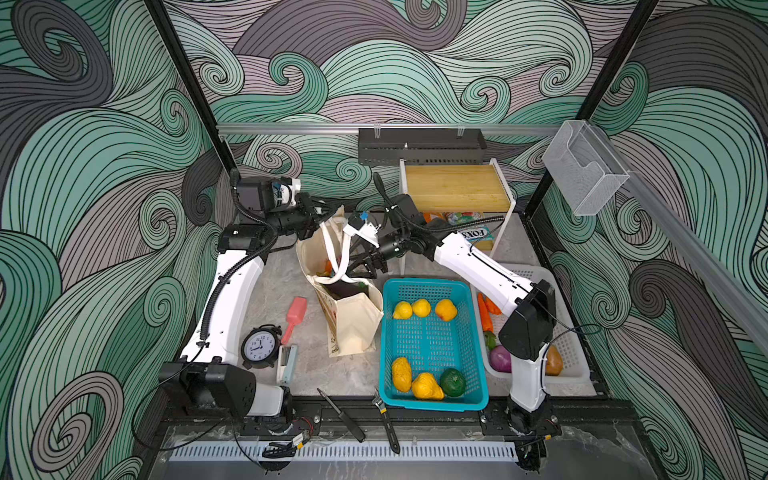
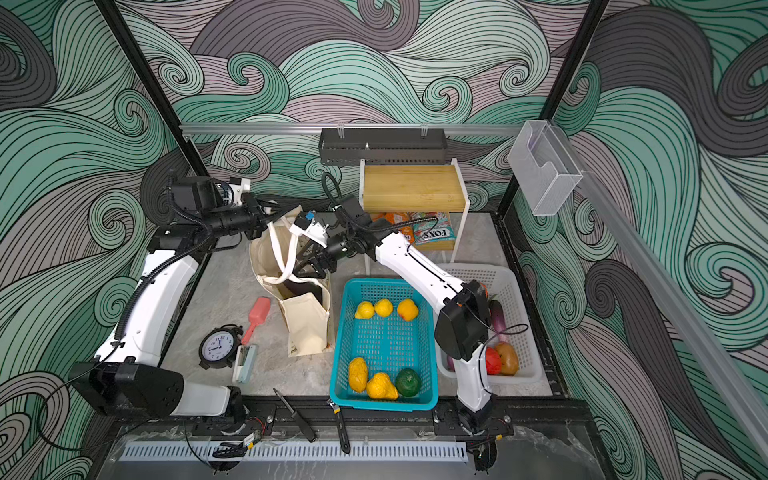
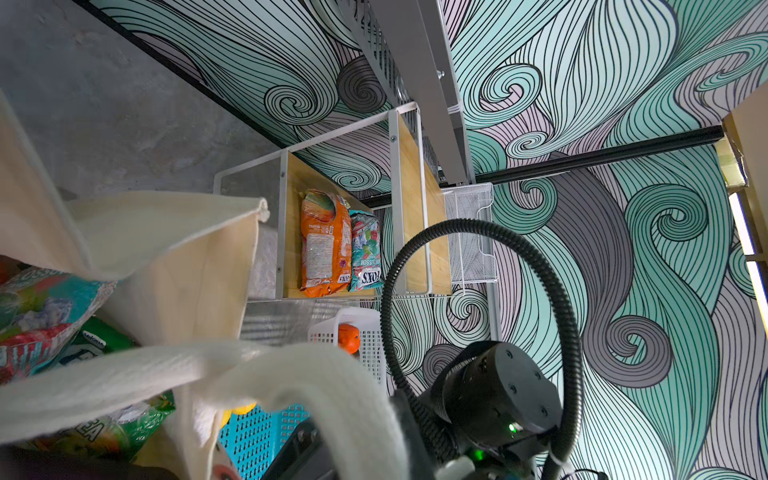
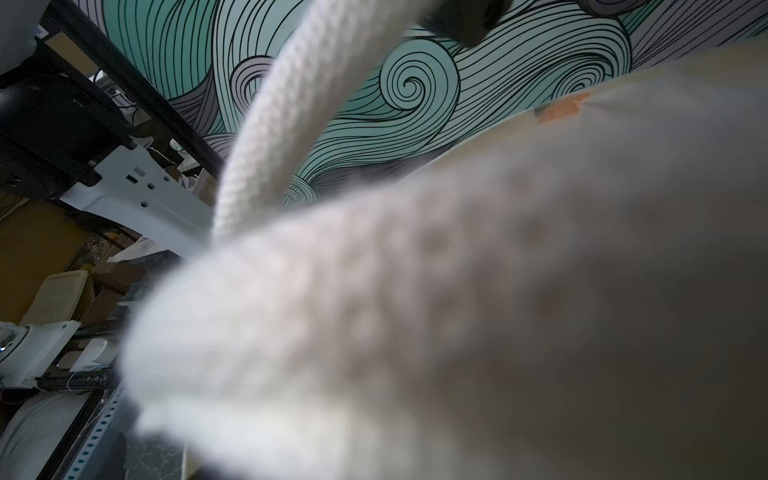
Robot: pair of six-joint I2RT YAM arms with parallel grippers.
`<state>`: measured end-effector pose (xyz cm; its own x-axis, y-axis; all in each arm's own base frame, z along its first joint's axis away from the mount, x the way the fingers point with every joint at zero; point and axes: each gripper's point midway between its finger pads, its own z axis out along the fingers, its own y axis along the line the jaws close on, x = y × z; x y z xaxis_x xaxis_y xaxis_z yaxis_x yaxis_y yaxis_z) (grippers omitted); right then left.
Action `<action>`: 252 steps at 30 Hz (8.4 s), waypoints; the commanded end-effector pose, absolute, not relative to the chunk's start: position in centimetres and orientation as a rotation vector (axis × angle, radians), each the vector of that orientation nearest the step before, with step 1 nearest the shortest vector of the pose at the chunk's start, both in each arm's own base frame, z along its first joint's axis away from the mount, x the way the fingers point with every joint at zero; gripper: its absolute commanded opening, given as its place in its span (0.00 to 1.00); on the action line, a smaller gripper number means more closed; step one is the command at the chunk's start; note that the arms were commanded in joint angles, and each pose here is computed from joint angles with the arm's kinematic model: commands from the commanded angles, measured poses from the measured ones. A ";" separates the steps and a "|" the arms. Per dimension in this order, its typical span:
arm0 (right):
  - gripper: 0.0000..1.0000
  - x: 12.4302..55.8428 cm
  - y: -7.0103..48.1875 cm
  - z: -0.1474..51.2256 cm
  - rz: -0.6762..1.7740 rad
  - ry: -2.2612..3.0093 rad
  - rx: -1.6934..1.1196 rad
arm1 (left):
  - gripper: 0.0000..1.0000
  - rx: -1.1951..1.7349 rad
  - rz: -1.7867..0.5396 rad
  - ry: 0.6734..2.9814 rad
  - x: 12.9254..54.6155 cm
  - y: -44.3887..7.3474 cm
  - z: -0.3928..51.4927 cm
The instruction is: Place the food into the grocery bag and tie it
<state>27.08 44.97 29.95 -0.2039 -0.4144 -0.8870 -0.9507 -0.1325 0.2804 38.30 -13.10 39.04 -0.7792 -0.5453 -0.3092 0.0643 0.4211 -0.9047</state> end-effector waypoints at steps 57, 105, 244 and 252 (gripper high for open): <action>0.85 18.0 51.8 38.4 1.664 0.986 -1.293 | 0.03 -0.237 -1.533 2.140 35.7 -14.3 38.8; 0.94 19.0 54.9 34.3 1.752 1.226 -1.321 | 0.08 -0.279 -0.508 2.196 34.6 -5.9 35.7; 0.90 22.8 46.1 34.6 1.734 1.186 -1.262 | 0.22 0.072 -0.920 1.857 32.0 -16.0 38.8; 0.89 22.0 47.3 37.4 1.754 1.090 -1.219 | 0.15 0.052 -0.755 1.936 33.6 -15.2 34.7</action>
<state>25.26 47.16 32.19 -0.3856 -0.0060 -0.9226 -0.8891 -0.2648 0.3733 32.18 -16.34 36.44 -0.5080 -0.3117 -0.8030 0.4116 0.7311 -0.5441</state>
